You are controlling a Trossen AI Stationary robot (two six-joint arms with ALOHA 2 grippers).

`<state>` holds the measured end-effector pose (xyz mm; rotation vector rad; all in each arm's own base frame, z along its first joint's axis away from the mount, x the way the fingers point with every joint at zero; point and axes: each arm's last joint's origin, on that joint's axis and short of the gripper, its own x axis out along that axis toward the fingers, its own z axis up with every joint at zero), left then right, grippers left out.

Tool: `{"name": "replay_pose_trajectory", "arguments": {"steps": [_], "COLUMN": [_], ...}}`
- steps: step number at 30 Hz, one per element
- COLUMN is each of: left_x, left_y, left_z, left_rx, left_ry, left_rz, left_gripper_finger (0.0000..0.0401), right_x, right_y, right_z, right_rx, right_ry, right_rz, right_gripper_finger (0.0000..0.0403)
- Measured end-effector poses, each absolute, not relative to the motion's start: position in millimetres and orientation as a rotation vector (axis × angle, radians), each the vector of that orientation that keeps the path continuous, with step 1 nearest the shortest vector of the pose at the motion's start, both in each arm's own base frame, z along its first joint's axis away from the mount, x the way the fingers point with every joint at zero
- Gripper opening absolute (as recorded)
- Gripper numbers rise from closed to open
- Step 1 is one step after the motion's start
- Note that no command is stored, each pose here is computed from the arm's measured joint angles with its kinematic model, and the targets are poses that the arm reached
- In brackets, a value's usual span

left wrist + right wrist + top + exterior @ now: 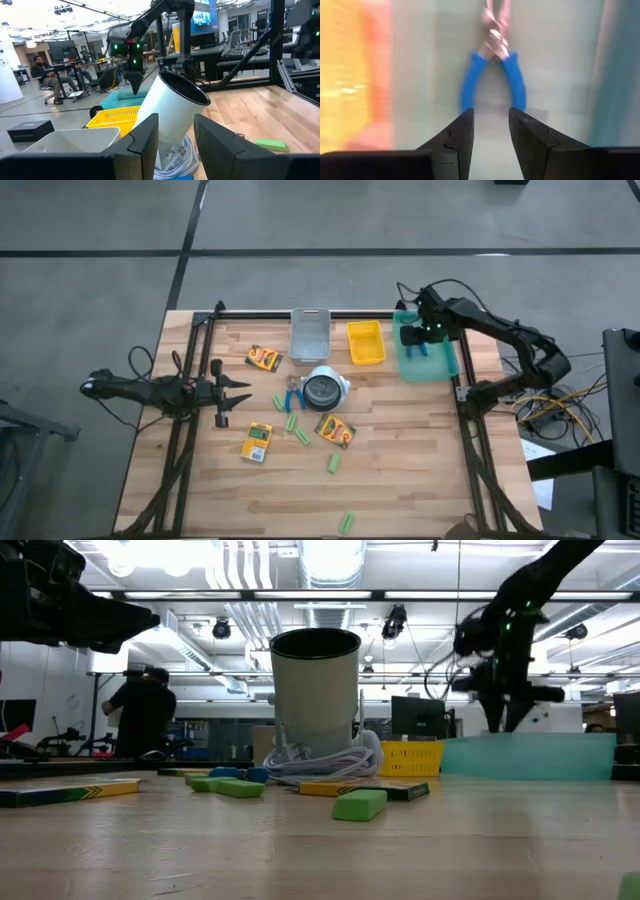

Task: Pick & Place School Supplies
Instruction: Put the blue punch plier into the green bin

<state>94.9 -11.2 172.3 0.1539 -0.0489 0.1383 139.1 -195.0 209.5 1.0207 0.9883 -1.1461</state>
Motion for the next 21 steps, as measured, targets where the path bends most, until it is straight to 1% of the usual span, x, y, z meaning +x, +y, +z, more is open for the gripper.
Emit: {"name": "replay_pose_trajectory", "arguments": {"steps": [5, 9, 16, 21], "left_x": [95, 95, 95, 95], "left_y": [-11, -11, -11, -11], "left_z": [172, 172, 172, 172], "left_rx": [0.154, 0.154, 0.154, 0.153], "left_ry": [-0.049, -0.049, -0.049, -0.049], "left_rz": [0.138, 0.138, 0.138, 0.138], "left_gripper_finger": [0.0131, 0.0131, 0.0131, 0.0131], "right_x": [140, 144, 156, 163], "right_y": [-187, -169, -123, -90], "right_z": [254, 280, 313, 329], "right_rx": [0.991, 0.951, 0.76, 0.679], "right_ry": [0.812, 0.728, 0.609, 0.551], "right_rz": [-0.974, -0.849, -0.614, -0.454], "right_gripper_finger": [0.0103, 0.0095, 0.008, 0.0073]}}
